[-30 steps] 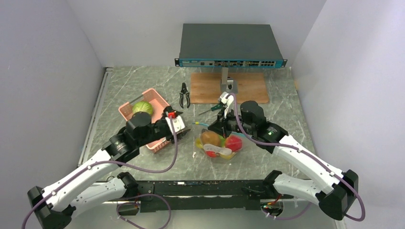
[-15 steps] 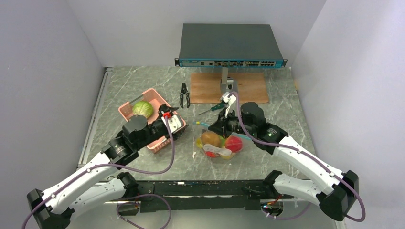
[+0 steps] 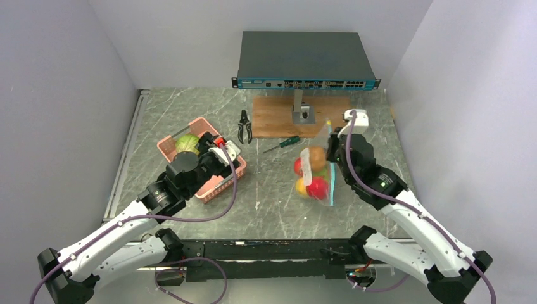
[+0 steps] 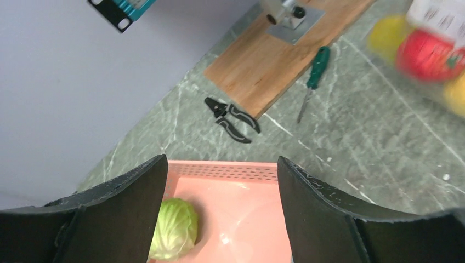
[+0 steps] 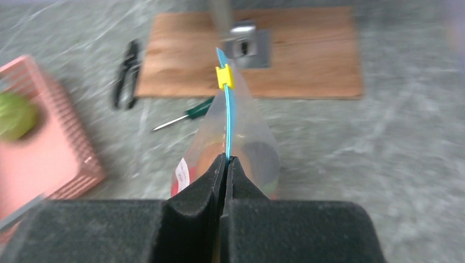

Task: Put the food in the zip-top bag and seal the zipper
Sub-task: Place the zipper food storage bag at the center of the board.

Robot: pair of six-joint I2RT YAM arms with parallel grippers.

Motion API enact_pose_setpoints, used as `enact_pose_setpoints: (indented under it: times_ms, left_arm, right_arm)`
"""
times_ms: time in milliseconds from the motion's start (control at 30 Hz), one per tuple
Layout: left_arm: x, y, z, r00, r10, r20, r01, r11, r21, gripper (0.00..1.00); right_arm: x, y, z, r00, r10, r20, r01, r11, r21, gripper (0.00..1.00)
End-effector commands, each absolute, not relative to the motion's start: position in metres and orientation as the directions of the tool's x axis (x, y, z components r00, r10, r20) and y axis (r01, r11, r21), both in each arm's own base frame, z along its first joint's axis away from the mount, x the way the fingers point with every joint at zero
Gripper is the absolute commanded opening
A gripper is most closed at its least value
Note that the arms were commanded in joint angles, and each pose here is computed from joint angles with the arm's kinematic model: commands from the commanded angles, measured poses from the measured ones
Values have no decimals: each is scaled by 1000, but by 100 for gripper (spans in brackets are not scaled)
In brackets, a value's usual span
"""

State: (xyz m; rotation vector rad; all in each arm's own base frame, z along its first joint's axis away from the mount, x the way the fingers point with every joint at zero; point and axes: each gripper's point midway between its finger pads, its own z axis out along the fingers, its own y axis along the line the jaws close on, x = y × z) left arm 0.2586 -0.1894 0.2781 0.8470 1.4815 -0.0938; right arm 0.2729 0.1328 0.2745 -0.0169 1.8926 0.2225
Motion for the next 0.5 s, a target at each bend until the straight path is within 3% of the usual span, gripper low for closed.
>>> enact_pose_setpoints:
  times_ms: [0,200,333,467]
  left_arm:
    - [271,-169,307,134,414,-900,413,803,430,78]
    - [269,-168,309,136,406,-904,415,805,424,77]
    - [269,-166,311,144,402,-904,407,809,424,77]
    - [270,-165,310,136,406,-904,402,811,425,77]
  right_arm:
    - [268,43,327,-153,101,-983,232,971,63,0]
    - [259,6,342,-137,-10,-991,365,929,-60,0]
    - [276,39,325,-190,7,-982,236,971,-39,0]
    - [296,98,251,-352,77,-933,67,996,57,0]
